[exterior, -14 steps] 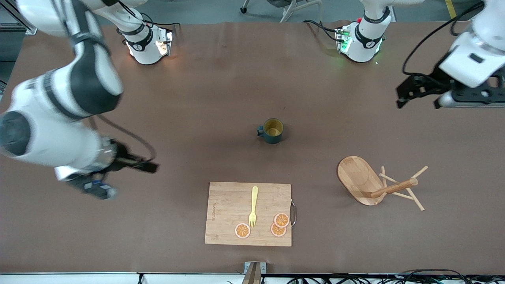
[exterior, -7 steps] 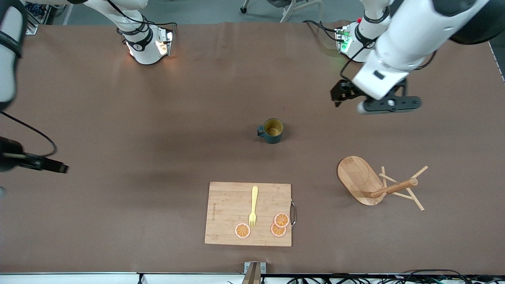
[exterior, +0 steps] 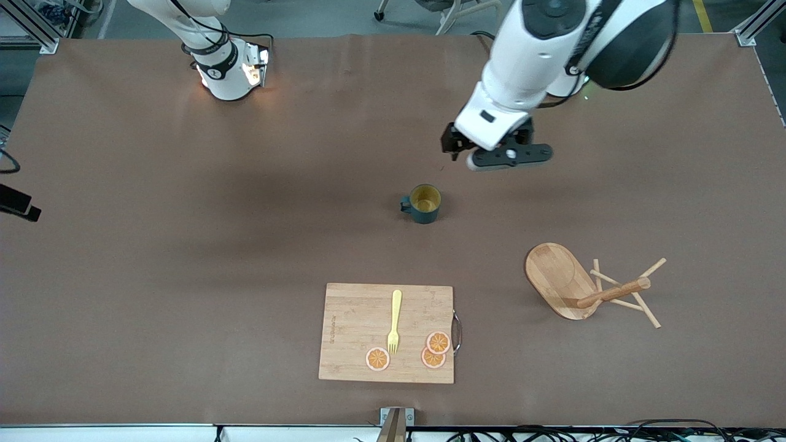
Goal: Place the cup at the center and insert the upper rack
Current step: 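Lower the left gripper toward the mug handle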
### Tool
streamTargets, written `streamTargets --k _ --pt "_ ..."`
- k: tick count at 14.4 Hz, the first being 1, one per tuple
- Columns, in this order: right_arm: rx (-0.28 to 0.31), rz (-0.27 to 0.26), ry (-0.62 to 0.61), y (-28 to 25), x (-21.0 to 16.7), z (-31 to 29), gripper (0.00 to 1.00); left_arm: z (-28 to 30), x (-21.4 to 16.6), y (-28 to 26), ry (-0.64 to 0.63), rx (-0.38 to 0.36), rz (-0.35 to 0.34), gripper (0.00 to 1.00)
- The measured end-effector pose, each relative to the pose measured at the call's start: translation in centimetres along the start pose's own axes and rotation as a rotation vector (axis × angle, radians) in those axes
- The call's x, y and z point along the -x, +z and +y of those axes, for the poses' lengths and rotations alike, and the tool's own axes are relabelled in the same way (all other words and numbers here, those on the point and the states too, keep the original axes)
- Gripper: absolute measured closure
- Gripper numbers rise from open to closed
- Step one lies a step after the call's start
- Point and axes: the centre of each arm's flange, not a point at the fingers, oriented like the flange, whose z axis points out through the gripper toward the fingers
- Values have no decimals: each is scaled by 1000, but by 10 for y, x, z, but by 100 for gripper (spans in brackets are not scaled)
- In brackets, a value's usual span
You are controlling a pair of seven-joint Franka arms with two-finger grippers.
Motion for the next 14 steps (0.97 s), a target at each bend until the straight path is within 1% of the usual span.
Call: streamTargets --k 3,6,8,11,14 --pt "4 -4 -16 -3 19 -11 0 40 37 36 -43 -21 79 0" --pt "14 -11 -32 1 22 -24 0 78 84 71 -109 -51 188 0" --pt "13 -21 -41 9 26 -29 0 99 109 99 -152 -76 251 0" --pt "9 -29 -40 16 40 -26 0 121 131 148 -207 -105 320 0" --pt "6 -26 -39 14 49 -25 0 135 143 182 -252 -90 369 0"
